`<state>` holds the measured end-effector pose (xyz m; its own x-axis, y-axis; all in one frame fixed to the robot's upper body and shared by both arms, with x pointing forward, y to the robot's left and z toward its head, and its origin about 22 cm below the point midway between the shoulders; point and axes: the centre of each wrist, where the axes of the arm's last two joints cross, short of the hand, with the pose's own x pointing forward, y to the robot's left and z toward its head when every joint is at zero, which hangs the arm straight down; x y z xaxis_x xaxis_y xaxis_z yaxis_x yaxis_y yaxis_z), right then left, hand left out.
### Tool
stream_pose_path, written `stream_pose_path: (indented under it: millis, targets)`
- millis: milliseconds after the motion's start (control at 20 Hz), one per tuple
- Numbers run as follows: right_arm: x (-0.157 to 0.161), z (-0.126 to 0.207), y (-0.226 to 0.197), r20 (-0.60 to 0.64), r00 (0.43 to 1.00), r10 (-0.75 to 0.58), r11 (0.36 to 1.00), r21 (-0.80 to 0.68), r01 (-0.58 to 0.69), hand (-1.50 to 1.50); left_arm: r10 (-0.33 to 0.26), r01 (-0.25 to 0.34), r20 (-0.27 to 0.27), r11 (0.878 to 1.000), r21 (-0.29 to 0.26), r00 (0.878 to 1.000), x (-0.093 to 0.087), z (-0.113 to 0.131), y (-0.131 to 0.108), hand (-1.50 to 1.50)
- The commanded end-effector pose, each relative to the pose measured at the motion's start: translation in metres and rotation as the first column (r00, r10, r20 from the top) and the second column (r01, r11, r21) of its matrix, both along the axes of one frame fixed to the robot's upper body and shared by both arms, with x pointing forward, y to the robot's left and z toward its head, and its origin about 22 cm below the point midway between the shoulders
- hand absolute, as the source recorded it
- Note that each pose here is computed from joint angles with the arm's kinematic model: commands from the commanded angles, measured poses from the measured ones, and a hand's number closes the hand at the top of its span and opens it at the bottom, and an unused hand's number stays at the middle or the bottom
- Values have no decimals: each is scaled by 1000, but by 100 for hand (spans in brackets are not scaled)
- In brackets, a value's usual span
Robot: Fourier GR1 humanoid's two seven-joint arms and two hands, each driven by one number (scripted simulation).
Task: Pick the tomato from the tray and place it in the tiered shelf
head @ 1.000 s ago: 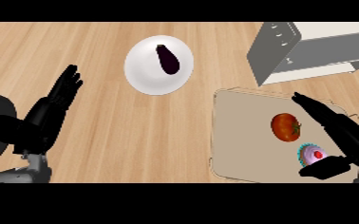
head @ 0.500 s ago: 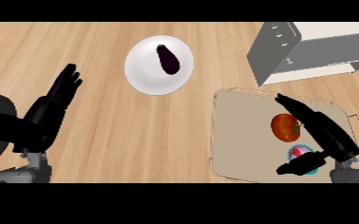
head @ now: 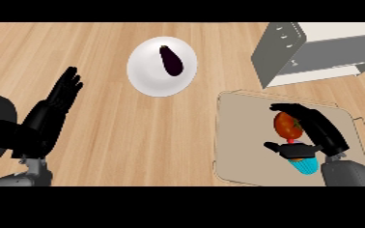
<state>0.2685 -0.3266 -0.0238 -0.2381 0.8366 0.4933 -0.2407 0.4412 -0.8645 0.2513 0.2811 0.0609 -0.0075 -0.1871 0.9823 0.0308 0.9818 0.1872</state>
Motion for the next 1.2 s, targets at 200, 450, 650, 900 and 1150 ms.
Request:
stream_pose_path:
  millis: [200, 450, 650, 900, 1150]
  targets:
    - [3, -18, -1, 192, 980, -61, 998, -21, 66, 150, -7, 7, -22, 1000, 11, 1000, 2, 4, 18, 0]
    - [-5, -9, -30, 331, 939, -95, 995, 35, 89, 150, 1, -1, -3, 1000, 6, 1000, 5, -9, -2, 0]
    - [-14, 16, -41, 437, 892, -114, 983, 182, 36, 150, 17, -17, -13, 1000, 16, 1000, 6, 5, 8, 0]
    - [-48, 34, 15, 266, 939, -218, 960, 232, 157, 150, 30, -30, -9, 1000, 6, 1000, -5, -3, 4, 0]
    - [-60, 65, 72, 232, 911, -341, 938, 145, 314, 150, 40, -40, -22, 999, 7, 999, -6, -4, 9, 0]
